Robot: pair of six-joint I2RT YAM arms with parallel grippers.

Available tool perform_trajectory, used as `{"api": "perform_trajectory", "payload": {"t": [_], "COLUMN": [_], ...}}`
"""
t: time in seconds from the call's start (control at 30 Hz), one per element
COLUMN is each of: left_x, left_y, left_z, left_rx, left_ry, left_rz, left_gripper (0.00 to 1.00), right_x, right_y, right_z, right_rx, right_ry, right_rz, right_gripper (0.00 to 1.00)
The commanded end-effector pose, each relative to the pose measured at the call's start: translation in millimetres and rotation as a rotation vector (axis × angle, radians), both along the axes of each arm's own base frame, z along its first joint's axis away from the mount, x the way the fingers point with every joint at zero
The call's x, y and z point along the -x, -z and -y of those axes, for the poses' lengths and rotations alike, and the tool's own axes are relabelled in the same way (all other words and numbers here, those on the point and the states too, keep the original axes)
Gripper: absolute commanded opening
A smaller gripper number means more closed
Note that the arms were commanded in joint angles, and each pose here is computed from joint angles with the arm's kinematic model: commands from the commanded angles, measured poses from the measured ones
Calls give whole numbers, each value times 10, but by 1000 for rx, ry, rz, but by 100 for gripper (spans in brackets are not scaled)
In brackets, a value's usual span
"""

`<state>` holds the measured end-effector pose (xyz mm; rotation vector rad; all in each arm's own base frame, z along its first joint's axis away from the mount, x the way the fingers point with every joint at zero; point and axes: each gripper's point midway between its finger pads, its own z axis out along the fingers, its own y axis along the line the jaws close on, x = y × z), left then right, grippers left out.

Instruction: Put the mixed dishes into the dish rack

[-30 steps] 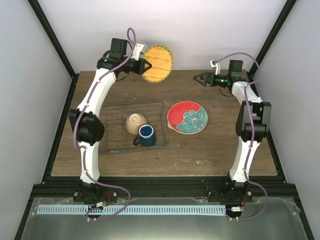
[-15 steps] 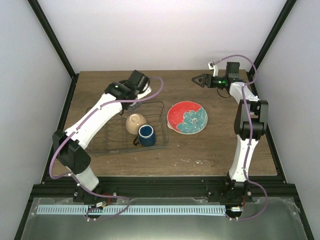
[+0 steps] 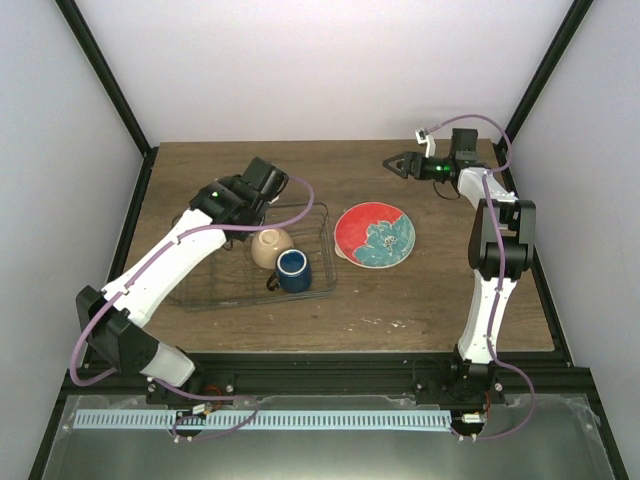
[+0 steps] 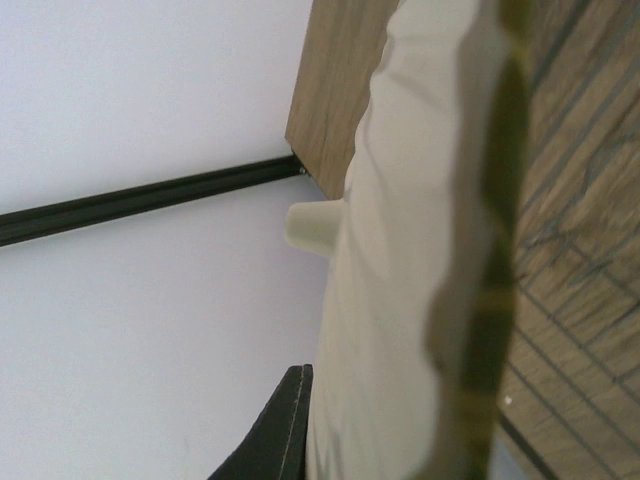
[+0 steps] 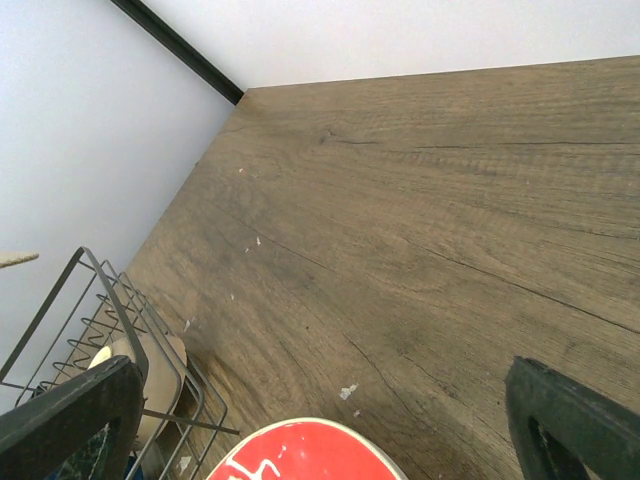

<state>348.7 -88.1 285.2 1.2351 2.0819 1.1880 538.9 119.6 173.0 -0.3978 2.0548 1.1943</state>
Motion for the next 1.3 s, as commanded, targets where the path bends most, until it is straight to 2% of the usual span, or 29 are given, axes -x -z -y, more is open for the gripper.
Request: {"api": "perform_trajectory", "payload": {"t": [0.0,0.4,0.67,1.27], "left_x": [106,371,391,270], "left_y": [-59,166,478,813], "left_z": [-136,-128,-38,-186], "left_rx": [-91,-83,-97,-124], "left_ry": [-19,62,183,197], "left_rz": [-4,-157,-212,-274], "left_gripper": [0,0,0,0], "right_x": [51,94,111,88], "right_y": [-253,-175,-140,-48], "right_z": [-40,-89,-94,-81], "right_rx": [-8,-2,5,11], "right_ry": [-13,-14,-9,-3], "right_rz": [53,34,27,16], "right_gripper": [100,100,100,100]}}
